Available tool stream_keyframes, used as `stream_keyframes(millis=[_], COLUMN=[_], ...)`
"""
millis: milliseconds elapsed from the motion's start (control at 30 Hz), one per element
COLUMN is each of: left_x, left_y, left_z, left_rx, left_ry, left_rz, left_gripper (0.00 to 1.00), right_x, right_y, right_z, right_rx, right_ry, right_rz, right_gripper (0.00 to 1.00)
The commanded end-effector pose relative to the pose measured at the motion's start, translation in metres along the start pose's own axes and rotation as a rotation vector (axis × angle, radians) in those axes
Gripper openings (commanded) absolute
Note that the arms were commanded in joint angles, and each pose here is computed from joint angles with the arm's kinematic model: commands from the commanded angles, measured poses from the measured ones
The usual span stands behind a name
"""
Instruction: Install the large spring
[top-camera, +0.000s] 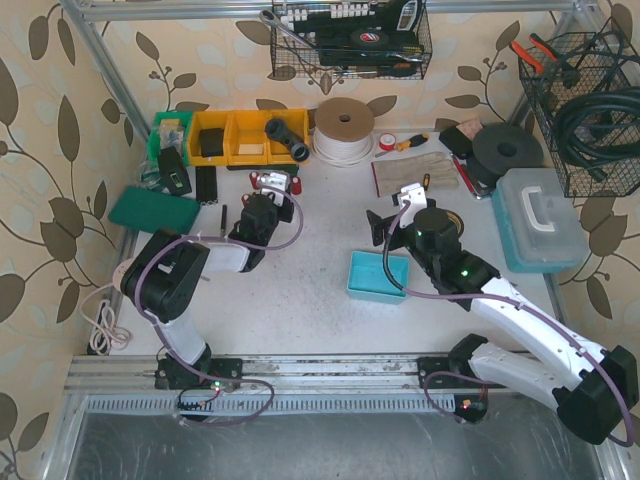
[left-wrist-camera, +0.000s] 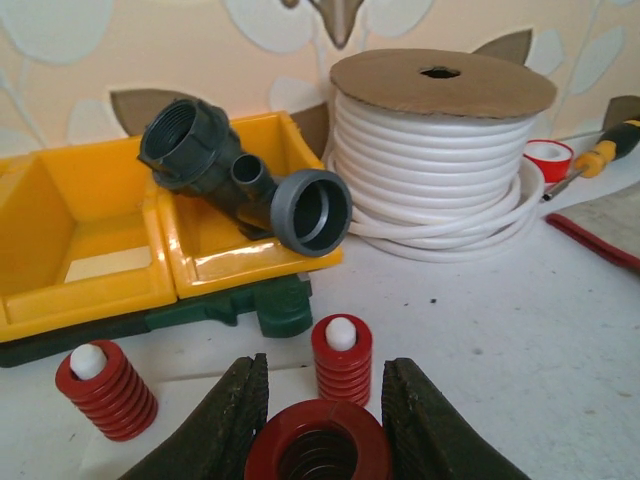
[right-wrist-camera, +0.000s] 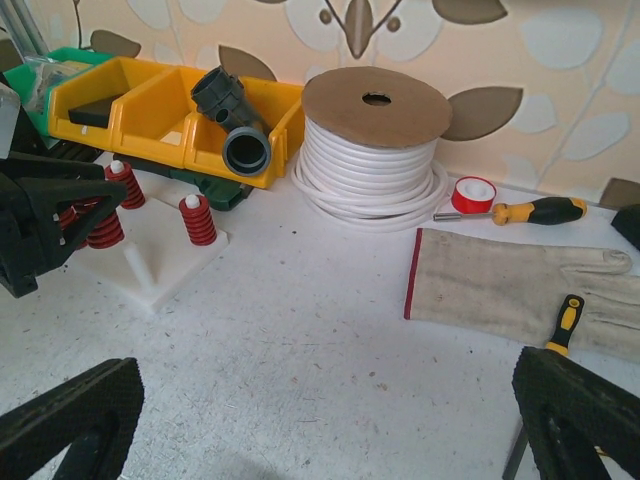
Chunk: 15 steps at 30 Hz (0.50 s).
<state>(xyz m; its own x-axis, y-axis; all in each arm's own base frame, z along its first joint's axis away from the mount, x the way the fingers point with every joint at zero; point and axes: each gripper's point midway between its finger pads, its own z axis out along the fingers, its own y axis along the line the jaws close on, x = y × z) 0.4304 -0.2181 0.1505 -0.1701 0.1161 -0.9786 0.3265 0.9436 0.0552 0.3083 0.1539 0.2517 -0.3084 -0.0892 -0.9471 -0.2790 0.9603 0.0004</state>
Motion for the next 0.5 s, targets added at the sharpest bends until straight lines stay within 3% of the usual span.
stream_keyframes(millis=[0, 467], left_x=[-0.04, -0.023], left_y=[0.005, 0.001], left_z=[0.007, 0.021], left_rx=[0.002, 0.034], left_ry=[-0.121, -0.083], left_rz=[-0.059, -0.071], left_gripper=[0.0, 0.0], right_x=[0.002, 0.003], right_y=[-0.003, -0.005], right_z=[0.001, 0.002], right_rx=[0.011, 0.012], right_ry=[-0.003, -0.003], right_rz=[0.011, 0.016], right_gripper=[1.0, 1.0])
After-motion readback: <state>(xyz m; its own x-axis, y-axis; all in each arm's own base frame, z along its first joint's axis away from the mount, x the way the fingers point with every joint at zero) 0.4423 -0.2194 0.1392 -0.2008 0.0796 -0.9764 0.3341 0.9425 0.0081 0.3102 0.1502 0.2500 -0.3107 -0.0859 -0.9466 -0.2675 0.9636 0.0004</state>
